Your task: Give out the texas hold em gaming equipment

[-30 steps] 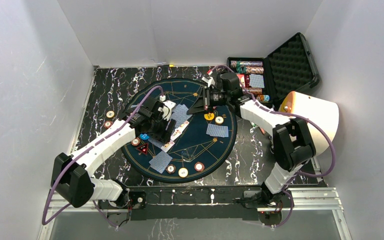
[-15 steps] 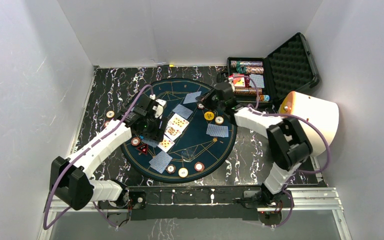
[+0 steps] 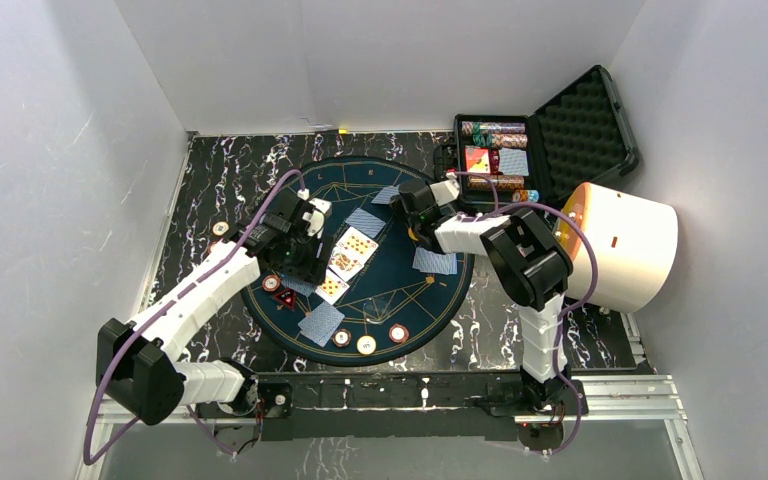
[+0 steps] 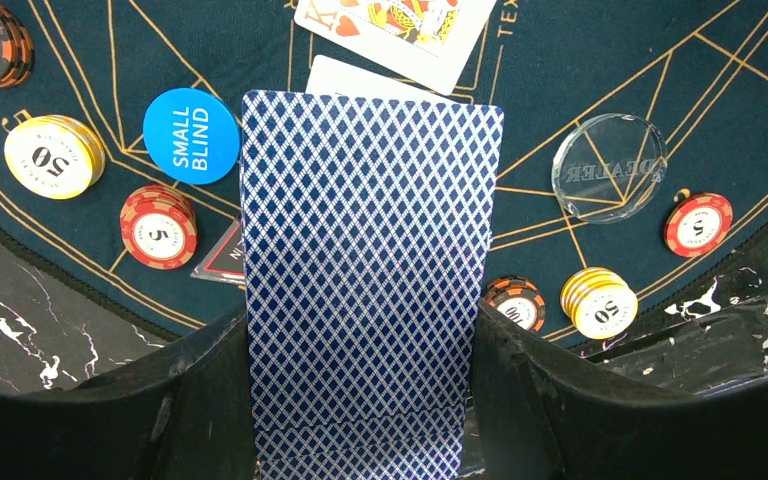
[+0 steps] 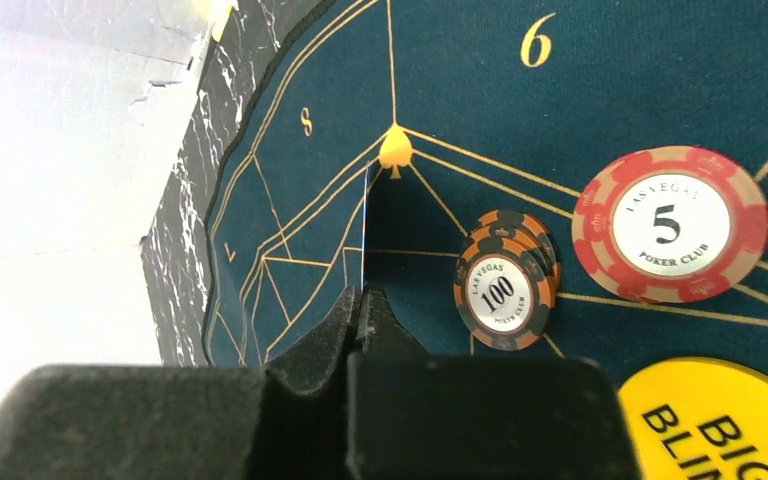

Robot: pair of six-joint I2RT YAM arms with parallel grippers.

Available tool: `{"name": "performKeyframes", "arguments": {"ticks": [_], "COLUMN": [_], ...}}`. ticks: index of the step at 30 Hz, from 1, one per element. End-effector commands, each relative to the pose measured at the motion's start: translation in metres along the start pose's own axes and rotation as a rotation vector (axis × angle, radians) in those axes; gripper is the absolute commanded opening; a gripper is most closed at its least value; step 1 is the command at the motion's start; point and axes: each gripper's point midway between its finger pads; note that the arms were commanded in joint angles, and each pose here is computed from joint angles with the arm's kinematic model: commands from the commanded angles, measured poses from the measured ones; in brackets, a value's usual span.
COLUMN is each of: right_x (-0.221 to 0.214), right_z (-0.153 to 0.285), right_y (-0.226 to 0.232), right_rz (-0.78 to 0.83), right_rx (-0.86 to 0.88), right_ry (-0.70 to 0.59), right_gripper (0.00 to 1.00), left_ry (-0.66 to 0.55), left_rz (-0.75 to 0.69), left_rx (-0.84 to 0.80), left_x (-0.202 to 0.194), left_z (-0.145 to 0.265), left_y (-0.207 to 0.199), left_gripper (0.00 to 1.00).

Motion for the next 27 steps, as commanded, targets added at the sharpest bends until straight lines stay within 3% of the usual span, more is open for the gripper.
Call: {"name": "performKeyframes", "arguments": {"ticks": [1, 10, 12, 19, 24, 27], "right_x": [0.001, -0.019, -0.02, -0.022, -0.017, 0.008], "right_z": [-0.006, -0.005, -0.005, 0.02, 0.065, 0.101], "right_y": [0.037, 0.03, 0.027, 0.024, 0.011, 0.008], "right_rz": [-0.079, -0.064, -0.059, 0.036, 0.177, 0.332], "right_rx": [0.1, 0.091, 0.086, 0.043, -0.026, -0.009], "right_ry": [-0.055, -0.019, -0.015, 0.057, 0.182, 0.22], "right_gripper": [0.03, 0.09, 0.14, 0.55, 0.73, 0.79], "left_ry": [-0.065, -0.061, -0.063, -0.053, -0.051, -0.047], "left_rz": [-0.008, -0.005, -0.004, -0.009, -0.014, -0.015], "left_rx": [-0.021, -0.037, -0.045, -0.064, -0.073, -0.085], "left_x": [0.011, 0.01, 0.01, 0.009, 0.015, 0.019], "left_z": [0.018, 0.017, 0.018, 0.015, 0.013, 0.011], "left_y": [-0.002, -0.005, -0.007, -0.01, -0.011, -0.013], "left_gripper": [0.0, 0.0, 0.0, 0.0, 0.0, 0.0]}}
Point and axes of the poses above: each gripper's point midway between its finger pads, its own z axis back along the fingers, its own y axis along the line the jaws close on, x = y × z, and after that the axes turned 12 degrees about -z, right-handed
